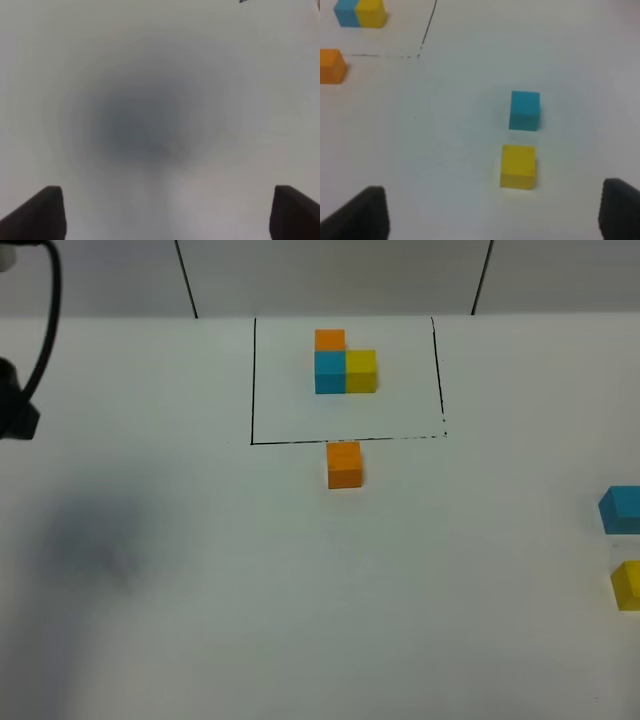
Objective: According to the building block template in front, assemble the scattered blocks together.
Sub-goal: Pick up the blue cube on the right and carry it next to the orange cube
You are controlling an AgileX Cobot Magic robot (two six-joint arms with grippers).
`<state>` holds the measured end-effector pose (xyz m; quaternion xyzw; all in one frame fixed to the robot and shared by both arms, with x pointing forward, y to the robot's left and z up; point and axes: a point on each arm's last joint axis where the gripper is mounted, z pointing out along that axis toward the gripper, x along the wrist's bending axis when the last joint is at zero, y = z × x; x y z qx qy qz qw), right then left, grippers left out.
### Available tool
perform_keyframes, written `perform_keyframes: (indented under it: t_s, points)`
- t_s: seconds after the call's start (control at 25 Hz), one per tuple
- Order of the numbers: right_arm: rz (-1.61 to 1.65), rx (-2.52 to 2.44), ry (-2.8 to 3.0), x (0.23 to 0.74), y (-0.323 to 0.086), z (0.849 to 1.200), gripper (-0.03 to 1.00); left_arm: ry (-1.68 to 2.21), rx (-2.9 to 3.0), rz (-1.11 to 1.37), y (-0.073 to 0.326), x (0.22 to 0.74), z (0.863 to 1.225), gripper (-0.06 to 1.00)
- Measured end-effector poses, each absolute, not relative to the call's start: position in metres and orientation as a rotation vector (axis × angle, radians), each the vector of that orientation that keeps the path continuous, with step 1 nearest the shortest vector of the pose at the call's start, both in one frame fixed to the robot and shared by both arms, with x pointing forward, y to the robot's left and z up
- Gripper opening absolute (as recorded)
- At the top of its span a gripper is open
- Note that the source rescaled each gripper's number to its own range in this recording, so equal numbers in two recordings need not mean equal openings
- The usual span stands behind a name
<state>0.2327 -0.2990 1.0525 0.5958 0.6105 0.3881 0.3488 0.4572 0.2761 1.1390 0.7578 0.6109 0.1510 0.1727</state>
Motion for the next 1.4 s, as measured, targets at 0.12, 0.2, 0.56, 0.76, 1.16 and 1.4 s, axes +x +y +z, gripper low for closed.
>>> perform_keyframes:
  t_s: [0.12,0.2,0.56,0.76,1.16,1.4]
  points:
    - [1.006,1.544,1.582,0.233,-0.299,1.052,0.78,1.729,2.073,0.514,0.282,0.417,1.135,0.78]
    - [1.007,1.546,1.581,0.233,-0.299,1.052,0.78,1.702,2.013,0.584,0.286,0.39,1.134,0.77]
    - [1.009,1.55,1.578,0.233,-0.299,1.052,0.78,1.672,1.878,0.66,0.295,0.3,1.1,0.76]
    - [1.01,1.551,1.578,0.233,-0.299,1.052,0.78,1.596,1.802,0.726,0.298,0.261,1.083,0.76]
    - [1.012,1.554,1.576,0.233,-0.299,1.052,0.78,1.431,1.748,0.757,0.295,0.223,1.047,0.75]
    - [1.012,1.555,1.575,0.233,-0.299,1.052,0.78,1.421,1.751,0.734,0.293,0.225,1.044,0.73]
